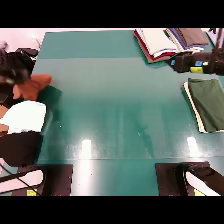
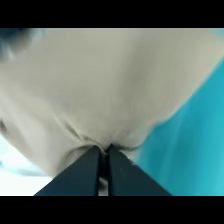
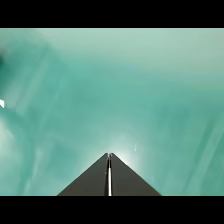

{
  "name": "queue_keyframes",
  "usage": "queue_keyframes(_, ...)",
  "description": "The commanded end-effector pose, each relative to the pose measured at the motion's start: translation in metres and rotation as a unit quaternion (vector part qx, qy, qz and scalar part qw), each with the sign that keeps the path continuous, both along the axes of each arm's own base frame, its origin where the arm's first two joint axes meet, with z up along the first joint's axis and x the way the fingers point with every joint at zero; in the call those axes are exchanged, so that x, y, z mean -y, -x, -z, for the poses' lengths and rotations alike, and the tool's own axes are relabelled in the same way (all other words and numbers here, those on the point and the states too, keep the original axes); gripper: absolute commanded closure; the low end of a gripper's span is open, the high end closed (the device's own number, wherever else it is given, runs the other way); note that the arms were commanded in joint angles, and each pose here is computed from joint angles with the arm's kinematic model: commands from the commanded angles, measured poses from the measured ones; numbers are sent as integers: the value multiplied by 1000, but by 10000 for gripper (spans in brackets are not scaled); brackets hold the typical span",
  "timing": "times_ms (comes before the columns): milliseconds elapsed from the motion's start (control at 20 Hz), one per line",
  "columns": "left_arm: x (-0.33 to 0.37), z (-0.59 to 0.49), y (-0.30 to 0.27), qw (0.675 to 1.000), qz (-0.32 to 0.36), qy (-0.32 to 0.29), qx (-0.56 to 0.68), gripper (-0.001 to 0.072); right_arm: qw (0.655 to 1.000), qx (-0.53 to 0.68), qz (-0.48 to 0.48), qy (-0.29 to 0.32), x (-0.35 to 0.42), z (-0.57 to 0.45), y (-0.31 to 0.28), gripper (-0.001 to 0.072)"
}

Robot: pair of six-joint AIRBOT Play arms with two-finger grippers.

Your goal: Fold the shirts.

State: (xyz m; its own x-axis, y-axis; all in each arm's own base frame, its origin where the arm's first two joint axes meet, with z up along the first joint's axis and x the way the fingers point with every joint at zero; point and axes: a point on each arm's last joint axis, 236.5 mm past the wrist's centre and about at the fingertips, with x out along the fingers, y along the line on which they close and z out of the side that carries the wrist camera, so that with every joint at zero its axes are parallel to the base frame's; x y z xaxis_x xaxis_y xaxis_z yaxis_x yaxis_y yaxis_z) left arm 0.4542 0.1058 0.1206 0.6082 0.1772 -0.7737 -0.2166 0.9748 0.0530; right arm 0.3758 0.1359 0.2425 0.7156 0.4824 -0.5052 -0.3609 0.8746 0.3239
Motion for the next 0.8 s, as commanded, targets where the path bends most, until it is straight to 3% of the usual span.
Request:
queue_keyframes(0,45,-154,11,984,64,-38,161,686,996,88,25,-20,8,-56,3,694)
queue_keyframes(250,180,-275,69,929,220,-18,298,686,989,140,39,-15,27,-120,4,694)
queue_keyframes(650,431,-143,109,863,487,26,134,681,995,98,-5,21,20,-133,6,693)
queue_keyframes(700,459,-119,112,854,507,29,113,522,995,92,-10,24,20,-132,6,693)
queue_keyframes(750,481,-99,114,848,520,38,97,194,996,86,-13,27,19,-130,7,694)
